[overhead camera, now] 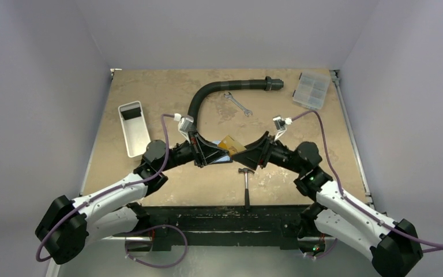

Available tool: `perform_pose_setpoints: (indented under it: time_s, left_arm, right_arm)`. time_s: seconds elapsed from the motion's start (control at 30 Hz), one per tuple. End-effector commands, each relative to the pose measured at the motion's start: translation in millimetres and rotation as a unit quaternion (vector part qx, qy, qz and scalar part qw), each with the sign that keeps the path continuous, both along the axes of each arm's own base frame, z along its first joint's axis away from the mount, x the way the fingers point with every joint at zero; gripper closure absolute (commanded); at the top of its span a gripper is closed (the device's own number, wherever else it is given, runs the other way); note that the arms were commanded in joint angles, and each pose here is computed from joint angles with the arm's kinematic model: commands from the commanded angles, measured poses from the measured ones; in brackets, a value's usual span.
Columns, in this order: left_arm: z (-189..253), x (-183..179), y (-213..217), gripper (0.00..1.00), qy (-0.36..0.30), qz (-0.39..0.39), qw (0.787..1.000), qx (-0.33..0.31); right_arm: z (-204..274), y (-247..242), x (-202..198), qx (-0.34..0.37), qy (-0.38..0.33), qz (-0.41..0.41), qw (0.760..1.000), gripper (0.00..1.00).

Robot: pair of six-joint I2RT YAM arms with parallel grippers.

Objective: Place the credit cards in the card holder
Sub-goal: Insert the credit card into the card holder.

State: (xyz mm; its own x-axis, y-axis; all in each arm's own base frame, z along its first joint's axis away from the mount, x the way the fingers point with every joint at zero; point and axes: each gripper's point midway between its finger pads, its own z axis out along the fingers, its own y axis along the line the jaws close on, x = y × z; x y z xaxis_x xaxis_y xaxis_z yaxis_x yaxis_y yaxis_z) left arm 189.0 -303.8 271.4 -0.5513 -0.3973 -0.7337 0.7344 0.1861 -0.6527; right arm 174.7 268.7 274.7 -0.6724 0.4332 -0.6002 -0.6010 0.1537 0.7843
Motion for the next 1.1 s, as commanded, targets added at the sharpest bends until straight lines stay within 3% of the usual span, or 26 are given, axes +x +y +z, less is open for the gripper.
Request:
perform_pose_setpoints:
  time_s: [0.0,0.07,0.33,0.77,0.87,0.97,1.0,1.07]
  left_arm:
    - [-10.8,-35.9,2.8,1.0,-0.028,-0.127,0.989,0.076]
    - [-13.3,-39.3,6.7,1.0,-0.02,-0.15,0.984,0.091]
    - [-22.4,-44.2,8.3,1.0,-0.002,-0.189,0.974,0.124]
    - [-32.9,-46.7,7.9,1.0,0.01,-0.208,0.968,0.139]
    - [-37.4,-46.8,8.3,1.0,0.013,-0.213,0.966,0.145]
    - [-46.1,-33.8,8.8,1.0,0.028,-0.188,0.968,0.163]
    - [-54.5,-18.0,12.8,0.94,0.044,-0.151,0.97,0.183]
    - [-85.9,24.1,33.2,0.7,0.119,-0.037,0.961,0.248]
  right_arm:
    - [-13.1,8.2,-34.4,-0.123,-0.059,0.141,0.981,0.27]
    - [-7.8,9.5,-42.1,-0.124,-0.074,0.17,0.975,0.32]
    - [-2.6,8.1,-58.3,-0.107,-0.088,0.219,0.966,0.75]
    - [-7.2,5.3,-56.7,-0.085,-0.073,0.217,0.97,0.75]
    - [-5.7,4.4,-54.9,-0.077,-0.072,0.218,0.97,1.0]
    - [-9.8,7.6,-40.3,-0.077,-0.049,0.19,0.978,1.0]
    - [-17.6,9.2,-25.8,-0.088,-0.023,0.158,0.983,1.0]
    - [-47.5,8.5,10.2,-0.138,0.036,0.079,0.987,1.0]
